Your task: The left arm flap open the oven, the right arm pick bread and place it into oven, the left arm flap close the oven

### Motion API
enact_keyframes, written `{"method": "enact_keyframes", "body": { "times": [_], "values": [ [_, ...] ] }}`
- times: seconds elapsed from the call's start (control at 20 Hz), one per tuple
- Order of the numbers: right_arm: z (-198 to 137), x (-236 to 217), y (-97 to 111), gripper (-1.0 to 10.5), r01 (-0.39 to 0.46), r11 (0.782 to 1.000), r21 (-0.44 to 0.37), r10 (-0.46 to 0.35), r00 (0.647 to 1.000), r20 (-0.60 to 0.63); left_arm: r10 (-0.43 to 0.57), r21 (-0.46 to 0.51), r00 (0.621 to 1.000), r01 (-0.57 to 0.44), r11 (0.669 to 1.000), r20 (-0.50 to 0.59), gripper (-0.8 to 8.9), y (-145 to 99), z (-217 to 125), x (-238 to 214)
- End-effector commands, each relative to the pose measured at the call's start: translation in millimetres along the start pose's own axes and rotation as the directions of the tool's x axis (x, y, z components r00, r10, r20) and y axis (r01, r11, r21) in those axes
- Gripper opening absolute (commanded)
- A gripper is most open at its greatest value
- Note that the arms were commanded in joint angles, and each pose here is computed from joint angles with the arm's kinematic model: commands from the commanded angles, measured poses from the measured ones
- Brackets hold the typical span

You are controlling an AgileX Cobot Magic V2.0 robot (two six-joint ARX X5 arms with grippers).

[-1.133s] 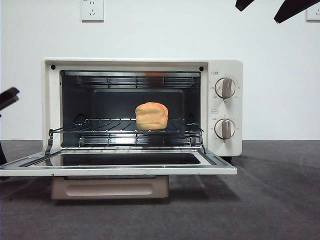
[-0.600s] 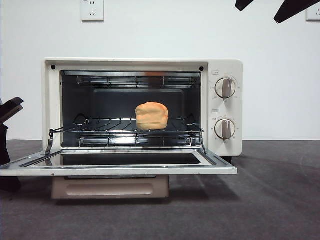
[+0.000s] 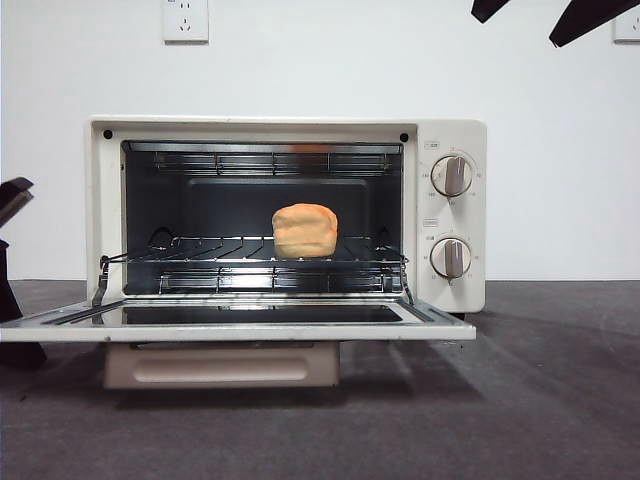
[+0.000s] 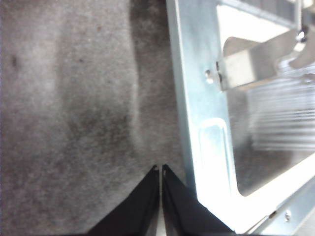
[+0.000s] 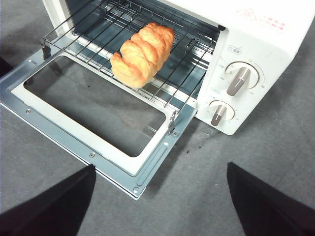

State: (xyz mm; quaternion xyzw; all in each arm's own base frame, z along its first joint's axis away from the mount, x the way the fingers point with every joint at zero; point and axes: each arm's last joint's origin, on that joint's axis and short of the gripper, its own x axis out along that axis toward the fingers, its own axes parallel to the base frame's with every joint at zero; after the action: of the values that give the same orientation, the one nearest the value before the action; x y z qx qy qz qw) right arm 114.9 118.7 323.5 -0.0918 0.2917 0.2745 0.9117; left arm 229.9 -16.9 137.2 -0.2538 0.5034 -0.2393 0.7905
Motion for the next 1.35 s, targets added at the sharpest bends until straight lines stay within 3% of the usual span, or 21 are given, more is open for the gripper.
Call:
{"method": "enact_keyframes", "body": {
  "times": [0.05,0.7,1.35],
  "values": [
    [1.6,0.3,1.6,4.2,-0.003,1.0,0.011,0.003,1.0,0.005,-0.113,0.011,0.994,0.112,0.994,0.013,0.15,-3.0,5.9,0.0],
    [1.5,0.4,1.6,4.2,-0.004,1.0,0.012,0.004,1.0,0.004,-0.235,0.01,0.959,0.236,0.972,0.159,0.15,-5.6,26.2,-9.5],
    [1.6,0.6,1.7,4.2,-0.004,1.0,0.026,0.004,1.0,0.004,-0.298,0.108,0.872,0.279,0.954,0.388,0.15,-10.5,53.1,-33.4]
  ]
}}
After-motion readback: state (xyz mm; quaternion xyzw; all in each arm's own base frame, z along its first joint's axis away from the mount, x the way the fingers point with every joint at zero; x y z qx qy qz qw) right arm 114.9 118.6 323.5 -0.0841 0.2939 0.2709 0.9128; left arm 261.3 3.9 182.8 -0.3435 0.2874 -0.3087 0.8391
